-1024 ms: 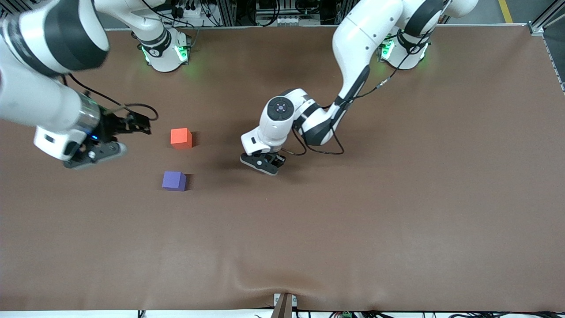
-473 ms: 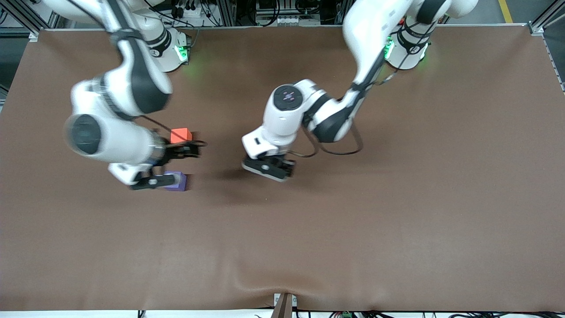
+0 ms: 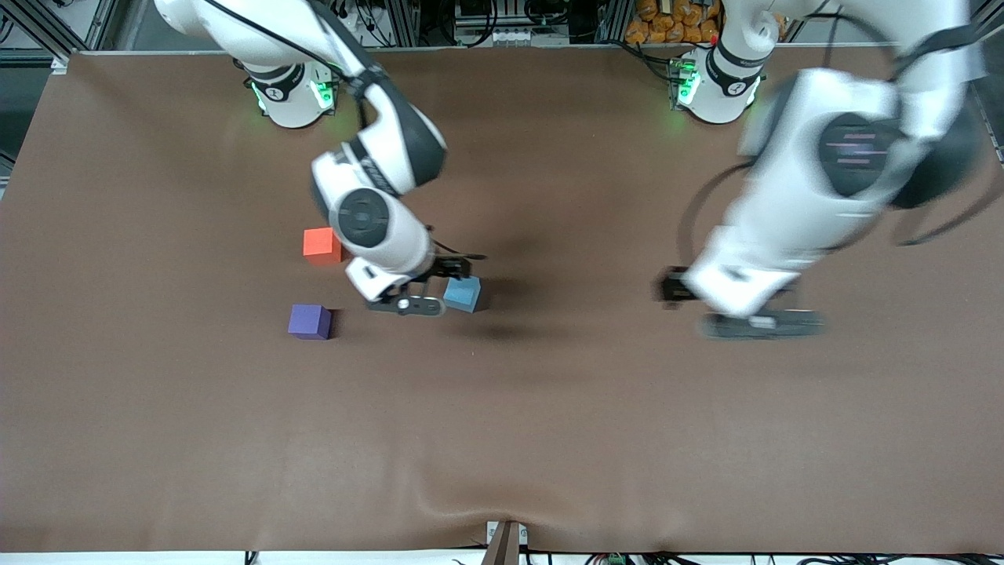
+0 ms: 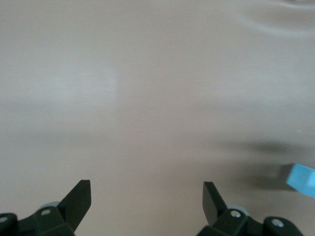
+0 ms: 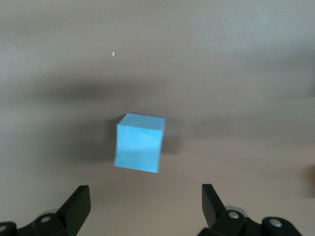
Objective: Place blue block between orange and purple blocks
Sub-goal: 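Reach the right gripper to the blue cube while the left gripper holds it, then grasp the blue cube with the right gripper while the left gripper withdraws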
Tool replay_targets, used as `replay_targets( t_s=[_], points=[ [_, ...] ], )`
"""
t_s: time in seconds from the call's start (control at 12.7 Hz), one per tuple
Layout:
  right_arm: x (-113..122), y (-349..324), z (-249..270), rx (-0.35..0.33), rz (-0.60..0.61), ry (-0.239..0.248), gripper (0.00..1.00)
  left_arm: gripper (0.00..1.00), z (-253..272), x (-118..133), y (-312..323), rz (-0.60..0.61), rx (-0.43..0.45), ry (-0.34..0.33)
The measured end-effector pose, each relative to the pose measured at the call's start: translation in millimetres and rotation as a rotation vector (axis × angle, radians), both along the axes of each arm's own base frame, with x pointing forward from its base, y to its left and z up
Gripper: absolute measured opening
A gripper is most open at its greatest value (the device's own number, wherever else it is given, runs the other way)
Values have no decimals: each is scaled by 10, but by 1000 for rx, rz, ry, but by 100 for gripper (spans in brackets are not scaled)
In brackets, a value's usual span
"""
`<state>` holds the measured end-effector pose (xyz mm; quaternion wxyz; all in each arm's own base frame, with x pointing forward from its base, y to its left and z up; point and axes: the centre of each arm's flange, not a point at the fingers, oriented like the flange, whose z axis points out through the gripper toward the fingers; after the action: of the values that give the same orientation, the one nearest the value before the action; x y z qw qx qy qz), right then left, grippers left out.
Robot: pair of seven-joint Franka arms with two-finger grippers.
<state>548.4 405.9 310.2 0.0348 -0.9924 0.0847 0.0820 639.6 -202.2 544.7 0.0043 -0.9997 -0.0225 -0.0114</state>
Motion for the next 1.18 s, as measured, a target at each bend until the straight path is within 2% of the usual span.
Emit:
replay_targets(
  t_s=[0.24, 0.39, 0.87, 1.18],
  points=[
    [-323, 512, -706, -85, -83, -47, 100, 100, 389, -96, 843, 78, 6, 37],
    [-421, 624, -893, -118, -84, -69, 100, 100, 630, -262, 1106, 109, 6, 51],
    [-224, 521, -740, -138, -83, -113, 100, 100, 872, -683, 1326, 128, 1, 53],
    [-182, 470, -732, -193, 12, -160, 100, 100, 919, -774, 1314, 124, 0, 50]
  ],
)
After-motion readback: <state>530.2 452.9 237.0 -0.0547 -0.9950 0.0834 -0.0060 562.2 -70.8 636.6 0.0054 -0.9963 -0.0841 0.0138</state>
